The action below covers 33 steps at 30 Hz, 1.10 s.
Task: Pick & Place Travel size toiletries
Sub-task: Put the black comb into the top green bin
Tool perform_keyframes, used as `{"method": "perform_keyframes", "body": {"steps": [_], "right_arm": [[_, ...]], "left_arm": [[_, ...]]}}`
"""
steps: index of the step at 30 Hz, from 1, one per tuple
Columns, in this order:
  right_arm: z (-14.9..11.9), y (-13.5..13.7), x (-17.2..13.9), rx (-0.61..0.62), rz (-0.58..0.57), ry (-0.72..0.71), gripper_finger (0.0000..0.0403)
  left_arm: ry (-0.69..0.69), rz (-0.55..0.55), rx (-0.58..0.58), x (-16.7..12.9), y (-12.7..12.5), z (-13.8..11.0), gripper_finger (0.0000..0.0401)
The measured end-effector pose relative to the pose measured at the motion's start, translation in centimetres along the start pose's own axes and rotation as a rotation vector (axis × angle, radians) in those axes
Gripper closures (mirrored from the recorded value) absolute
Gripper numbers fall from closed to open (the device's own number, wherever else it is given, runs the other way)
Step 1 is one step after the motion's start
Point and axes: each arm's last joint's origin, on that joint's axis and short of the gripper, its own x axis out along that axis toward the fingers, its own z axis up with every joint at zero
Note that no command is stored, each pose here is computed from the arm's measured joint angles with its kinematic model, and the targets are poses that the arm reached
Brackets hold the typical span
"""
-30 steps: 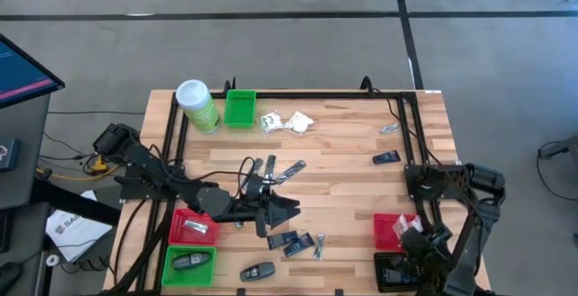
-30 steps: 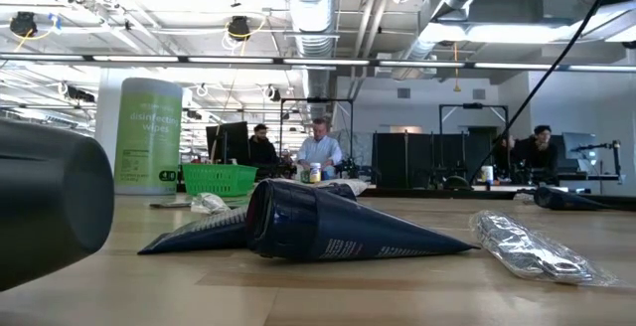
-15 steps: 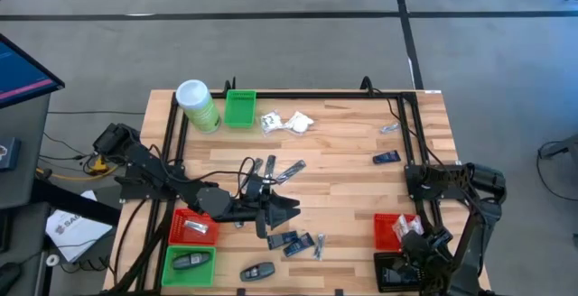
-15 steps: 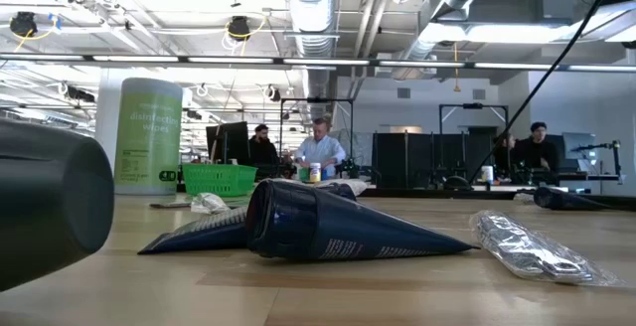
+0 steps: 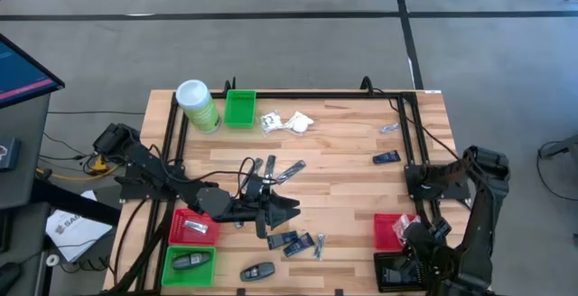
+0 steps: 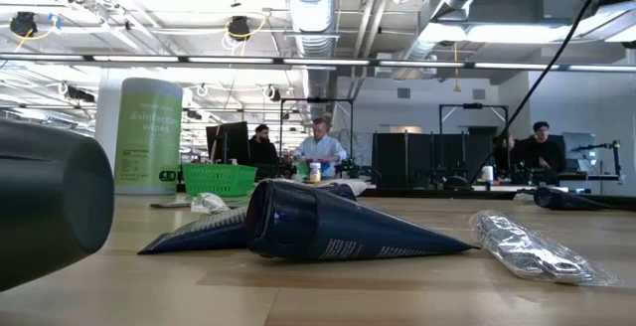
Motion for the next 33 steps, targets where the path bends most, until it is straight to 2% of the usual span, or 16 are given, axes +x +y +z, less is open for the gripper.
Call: {"method": "perform_keyframes", "body": {"steps": [10, 19, 26, 33], "right_arm": [[3.6, -1.7, -1.8, 0.009, 0.162, -0.093, 0.0256], [9.9, -3.9, -2.8, 0.006, 0.277, -0.175, 0.0256], [15.6, -4.8, -3.3, -0.017, 0.433, -0.243, 0.028], [21.0, -5.2, -2.9, 0.0, 0.502, -0.384, 0.0359]], "left_arm": [[0.0, -0.001, -0.001, 0.0, 0.0, 0.0, 0.0197], [0.013, -0.012, -0.001, 0.0, 0.0, 0.0, 0.0204], [0.016, -0.012, 0.073, -0.2, -0.2, 0.3, 0.0256], [0.06, 0.042, 0.17, -1.7, -0.7, 2.0, 0.0343]]}}
